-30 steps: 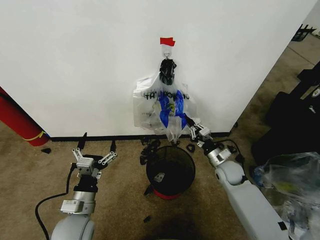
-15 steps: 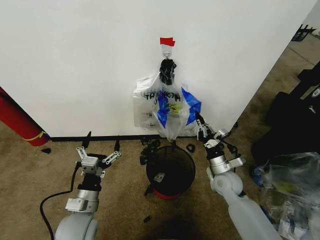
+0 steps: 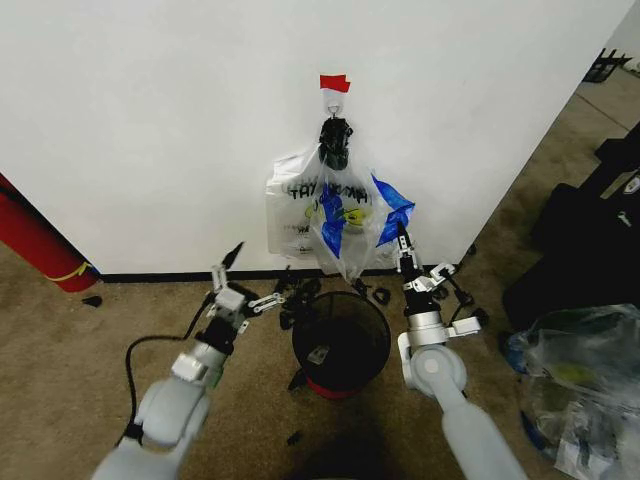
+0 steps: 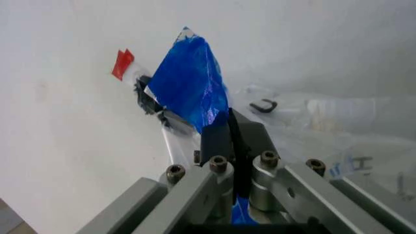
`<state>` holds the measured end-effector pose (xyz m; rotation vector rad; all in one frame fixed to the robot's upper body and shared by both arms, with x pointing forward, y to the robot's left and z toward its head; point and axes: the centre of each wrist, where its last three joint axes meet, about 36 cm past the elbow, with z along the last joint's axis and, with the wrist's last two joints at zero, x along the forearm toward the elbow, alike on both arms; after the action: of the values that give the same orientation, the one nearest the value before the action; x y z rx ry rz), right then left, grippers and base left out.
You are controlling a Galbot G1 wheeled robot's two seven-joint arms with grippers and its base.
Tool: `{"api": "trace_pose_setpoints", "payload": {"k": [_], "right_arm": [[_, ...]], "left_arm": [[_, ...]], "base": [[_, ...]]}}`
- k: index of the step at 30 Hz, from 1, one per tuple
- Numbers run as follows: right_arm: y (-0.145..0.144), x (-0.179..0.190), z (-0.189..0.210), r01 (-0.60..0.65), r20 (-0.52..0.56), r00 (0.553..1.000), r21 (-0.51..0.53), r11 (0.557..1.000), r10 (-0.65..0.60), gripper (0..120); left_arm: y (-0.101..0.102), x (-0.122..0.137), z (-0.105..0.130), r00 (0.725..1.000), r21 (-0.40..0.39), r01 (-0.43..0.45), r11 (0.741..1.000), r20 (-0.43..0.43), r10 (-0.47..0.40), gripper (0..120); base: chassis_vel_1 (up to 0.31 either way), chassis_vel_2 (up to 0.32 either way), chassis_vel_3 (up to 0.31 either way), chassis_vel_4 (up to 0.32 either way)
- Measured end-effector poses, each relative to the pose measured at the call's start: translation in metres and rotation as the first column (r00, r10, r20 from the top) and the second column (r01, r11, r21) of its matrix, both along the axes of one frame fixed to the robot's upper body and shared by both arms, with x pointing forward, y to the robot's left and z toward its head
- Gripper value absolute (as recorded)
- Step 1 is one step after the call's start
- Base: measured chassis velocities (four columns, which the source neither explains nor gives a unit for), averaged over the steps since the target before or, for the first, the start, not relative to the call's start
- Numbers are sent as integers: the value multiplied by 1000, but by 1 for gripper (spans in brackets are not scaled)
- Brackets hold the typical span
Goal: Pick up the garbage bag from the wall and place it over the trash bin.
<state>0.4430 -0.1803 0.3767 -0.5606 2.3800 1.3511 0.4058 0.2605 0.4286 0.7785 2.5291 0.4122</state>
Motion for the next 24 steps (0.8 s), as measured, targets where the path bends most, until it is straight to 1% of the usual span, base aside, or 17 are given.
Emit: {"api": "trace_pose_setpoints", "payload": {"k": [1,3,4,6,7,8,9,11,15,16,19,24], "right_arm": [[0,0,0,0,0,1000,0,1000,0,0],[6,0,0,-6,1,1000,0,1000,6,0],[9,0,-1,-9,1,1000,-4,1000,9,0],[11,0,-1,-8,3,1000,-9,1000,8,0],[12,-1,-2,-9,3,1000,-13,1000,9,0],[12,-1,-2,-9,3,1000,-13,1000,9,0],[15,-2,-3,-9,4,1000,-19,1000,9,0],[18,-2,-4,-8,2,1000,-24,1000,8,0],[23,0,-5,-5,3,1000,-21,1000,5,0],[23,0,-5,-5,3,1000,-21,1000,5,0],[25,1,-4,5,7,1000,-9,1000,-5,0],[26,2,-5,21,6,1000,6,1000,-21,0]], "left_arm": [[0,0,0,1000,0,0,1000,0,0,100],[-3,10,4,999,7,48,999,-21,-48,100],[-13,20,8,996,6,67,998,-51,-67,100],[-20,23,10,995,7,59,998,-77,-58,100],[-31,27,11,993,7,33,999,-114,-32,100],[-31,27,11,993,7,33,999,-114,-32,100],[-43,34,12,987,5,-6,1000,-161,7,100],[-55,43,14,978,9,-45,999,-203,46,100],[-66,62,12,969,37,-66,997,-235,73,100],[-66,62,12,969,37,-66,997,-235,73,100],[-74,74,12,965,50,-73,996,-249,84,98],[-89,82,14,963,51,-72,996,-258,83,98]], "base": [[0,0,0,0],[0,0,0,0],[0,0,0,0],[0,0,0,0],[0,0,0,0],[0,0,0,0],[0,0,0,0],[0,0,0,0],[0,0,0,0],[0,0,0,0],[0,0,0,0],[0,0,0,0]]}}
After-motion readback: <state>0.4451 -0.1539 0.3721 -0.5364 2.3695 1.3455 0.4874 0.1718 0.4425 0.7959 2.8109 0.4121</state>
